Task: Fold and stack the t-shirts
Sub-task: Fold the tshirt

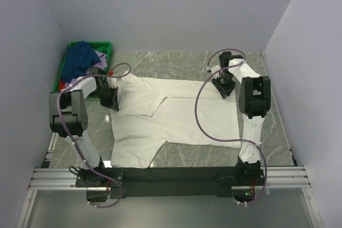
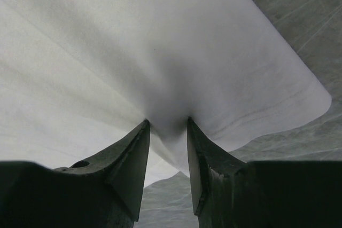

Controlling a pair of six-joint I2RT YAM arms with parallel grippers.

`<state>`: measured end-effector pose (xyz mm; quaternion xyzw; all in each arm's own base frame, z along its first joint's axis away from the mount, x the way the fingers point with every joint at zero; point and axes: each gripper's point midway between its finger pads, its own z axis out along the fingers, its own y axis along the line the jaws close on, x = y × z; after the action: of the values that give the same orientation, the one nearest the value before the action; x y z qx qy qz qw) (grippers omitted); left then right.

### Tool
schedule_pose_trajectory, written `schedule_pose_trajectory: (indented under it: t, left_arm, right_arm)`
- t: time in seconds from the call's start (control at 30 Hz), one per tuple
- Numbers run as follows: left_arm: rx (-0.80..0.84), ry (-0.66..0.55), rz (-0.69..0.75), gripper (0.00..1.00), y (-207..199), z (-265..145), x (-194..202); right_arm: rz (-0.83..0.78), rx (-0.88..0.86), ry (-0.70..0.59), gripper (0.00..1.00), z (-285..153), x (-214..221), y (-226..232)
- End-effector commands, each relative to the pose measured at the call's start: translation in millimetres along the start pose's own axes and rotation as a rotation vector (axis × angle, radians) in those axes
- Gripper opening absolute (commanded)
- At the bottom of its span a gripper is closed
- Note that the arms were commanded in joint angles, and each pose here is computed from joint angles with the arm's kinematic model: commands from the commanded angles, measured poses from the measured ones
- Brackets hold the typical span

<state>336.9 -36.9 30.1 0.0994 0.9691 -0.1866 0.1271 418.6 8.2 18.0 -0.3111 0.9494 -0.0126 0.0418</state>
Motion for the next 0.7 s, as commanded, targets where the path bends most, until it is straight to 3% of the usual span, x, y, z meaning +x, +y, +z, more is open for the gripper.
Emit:
schedule_pose_trajectory:
  t: [0.0,0.27,0.67]
  left_arm:
    - [-0.044,-0.030,0.020,0.02,10.4,-4.6,-16.4]
    - [-0.012,-0.036,0.121,0.01,1.6,-17.6,-15.7]
    - [0.074,0.001,0.109,0.01,-21.6,-25.8,10.9]
  right_arm:
    - [-0.010,0.015,0.012,0.41,0.7,-3.0,-1.8]
    - [-0.019,0.040,-0.027,0.41,-18.0,-6.8,-5.4]
    - [-0.016,0.038,-0.044,0.40,-22.9,-14.2,-8.5]
